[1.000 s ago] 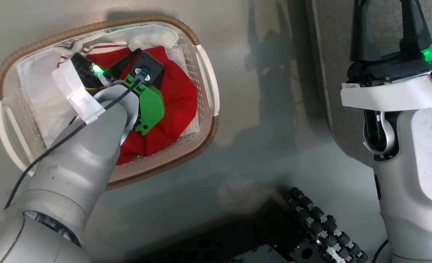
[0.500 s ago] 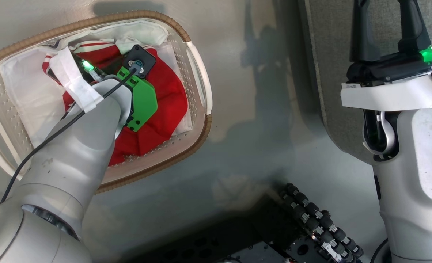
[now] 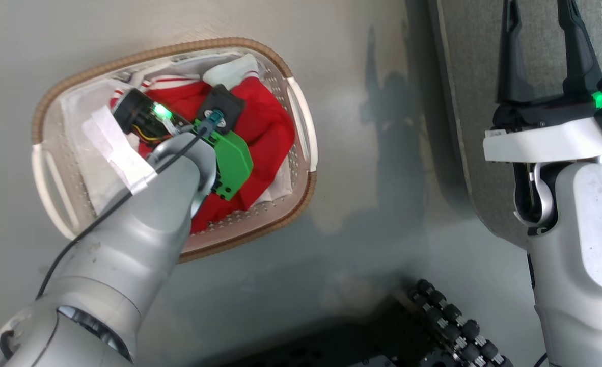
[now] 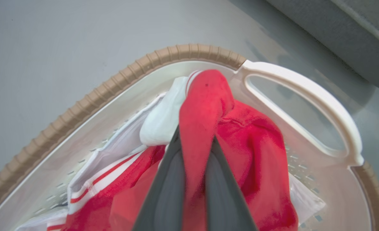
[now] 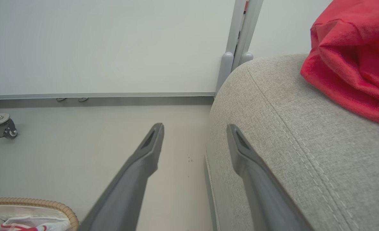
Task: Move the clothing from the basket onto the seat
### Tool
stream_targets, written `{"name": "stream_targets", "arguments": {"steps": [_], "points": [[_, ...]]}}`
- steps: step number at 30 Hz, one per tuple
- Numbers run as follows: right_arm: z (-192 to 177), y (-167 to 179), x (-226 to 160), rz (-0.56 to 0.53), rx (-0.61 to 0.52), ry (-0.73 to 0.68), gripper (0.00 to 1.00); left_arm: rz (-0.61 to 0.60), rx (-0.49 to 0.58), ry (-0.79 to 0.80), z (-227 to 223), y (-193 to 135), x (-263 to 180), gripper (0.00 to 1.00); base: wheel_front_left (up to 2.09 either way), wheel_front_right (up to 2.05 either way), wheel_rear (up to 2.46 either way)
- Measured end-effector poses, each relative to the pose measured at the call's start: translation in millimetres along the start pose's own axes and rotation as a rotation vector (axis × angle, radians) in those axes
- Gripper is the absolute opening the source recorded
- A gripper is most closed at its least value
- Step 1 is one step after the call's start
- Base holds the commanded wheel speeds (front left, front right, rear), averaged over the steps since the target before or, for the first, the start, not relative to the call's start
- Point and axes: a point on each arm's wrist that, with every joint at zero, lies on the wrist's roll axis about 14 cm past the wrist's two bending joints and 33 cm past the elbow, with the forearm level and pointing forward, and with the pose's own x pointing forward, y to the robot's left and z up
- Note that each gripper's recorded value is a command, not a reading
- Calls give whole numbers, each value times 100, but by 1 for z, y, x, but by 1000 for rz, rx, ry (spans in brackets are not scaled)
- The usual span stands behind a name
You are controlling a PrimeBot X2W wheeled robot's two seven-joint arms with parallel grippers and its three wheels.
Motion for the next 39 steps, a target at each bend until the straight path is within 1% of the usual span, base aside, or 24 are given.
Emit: {"name": "stream_targets", "arguments": {"steps": [5,11,14,19,26,27,31,32,35,39], "points": [[7,3,-10,-2,-7,8,100,-10,13,-85,31,-15,-23,0,0,0,0],[14,3,-34,-13,-1,36,100,-8,24,-241,94,-34,-59,0,0,0,0],[18,6,-47,-11,7,48,100,6,47,-326,131,-39,-80,0,0,0,0],[28,19,-66,17,34,50,100,42,101,-426,176,-45,-120,0,0,0,0],[63,46,-88,88,67,-14,100,102,218,-523,226,-53,-180,0,0,0,0],[73,51,-97,105,74,-33,100,123,240,-557,242,-57,-199,0,0,0,0],[93,64,-111,143,83,-78,100,147,270,-614,269,-67,-231,0,0,0,0],[103,70,-119,163,90,-101,100,164,292,-644,284,-72,-248,0,0,0,0],[119,79,-128,191,92,-142,100,191,320,-686,305,-78,-273,0,0,0,0],[139,89,-140,227,86,-196,100,194,353,-756,334,-97,-303,0,0,0,0]]}}
